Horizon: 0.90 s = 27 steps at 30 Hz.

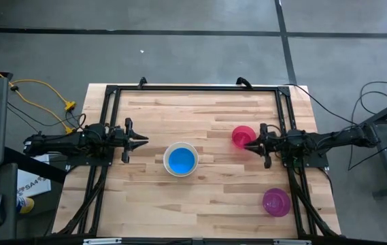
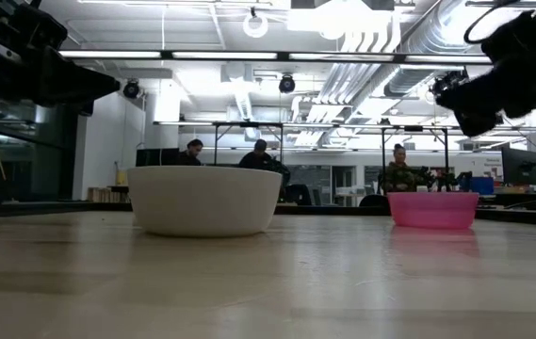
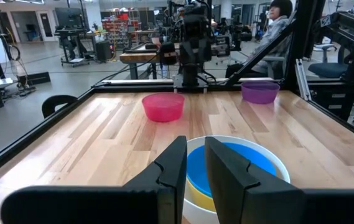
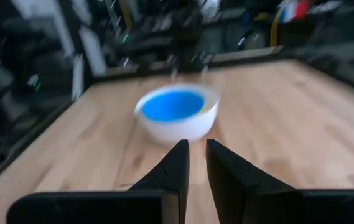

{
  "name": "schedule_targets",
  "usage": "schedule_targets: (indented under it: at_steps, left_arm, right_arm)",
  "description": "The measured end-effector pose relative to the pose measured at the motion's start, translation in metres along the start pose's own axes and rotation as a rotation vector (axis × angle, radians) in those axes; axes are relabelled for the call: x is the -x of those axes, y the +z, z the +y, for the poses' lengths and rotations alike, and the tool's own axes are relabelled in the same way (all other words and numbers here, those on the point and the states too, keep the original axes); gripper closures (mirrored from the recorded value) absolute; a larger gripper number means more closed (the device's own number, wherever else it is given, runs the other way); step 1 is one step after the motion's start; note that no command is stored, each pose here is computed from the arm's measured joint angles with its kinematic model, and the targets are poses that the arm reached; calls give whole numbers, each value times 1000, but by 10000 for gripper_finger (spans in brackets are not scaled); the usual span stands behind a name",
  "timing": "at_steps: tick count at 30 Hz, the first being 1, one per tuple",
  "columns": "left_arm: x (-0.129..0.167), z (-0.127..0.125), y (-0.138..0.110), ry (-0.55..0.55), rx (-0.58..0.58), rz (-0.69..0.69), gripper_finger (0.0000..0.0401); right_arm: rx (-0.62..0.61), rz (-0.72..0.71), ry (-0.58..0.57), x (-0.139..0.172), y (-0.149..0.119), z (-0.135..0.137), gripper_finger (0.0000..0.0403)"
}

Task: Nest bowls inside each other
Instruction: Stack the pink bowl on top of the blue bowl on the table

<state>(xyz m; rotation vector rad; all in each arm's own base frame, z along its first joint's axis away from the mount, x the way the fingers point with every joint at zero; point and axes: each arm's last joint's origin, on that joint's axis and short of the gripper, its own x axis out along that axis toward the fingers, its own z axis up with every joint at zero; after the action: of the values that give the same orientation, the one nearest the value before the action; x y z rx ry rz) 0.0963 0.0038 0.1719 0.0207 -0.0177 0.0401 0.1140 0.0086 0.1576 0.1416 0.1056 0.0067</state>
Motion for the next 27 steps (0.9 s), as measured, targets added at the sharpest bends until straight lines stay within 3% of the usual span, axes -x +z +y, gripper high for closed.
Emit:
schedule_targets:
  at_steps: [3,7,14,27]
  left_arm:
    - [0,0,0,0,0,0,343]
    - [0,0,0,0,0,0,343]
    - [0,0,0,0,0,0,343]
    - [0,0,0,-1,0,0,343]
  right_arm:
    - [19,-46,-59,0,4,-1,354]
    - [72,13,-141,0,1,-4,354]
    - [88,44,-129,-5,22,0,354]
    - [159,414,-256,-32,42,-7,355]
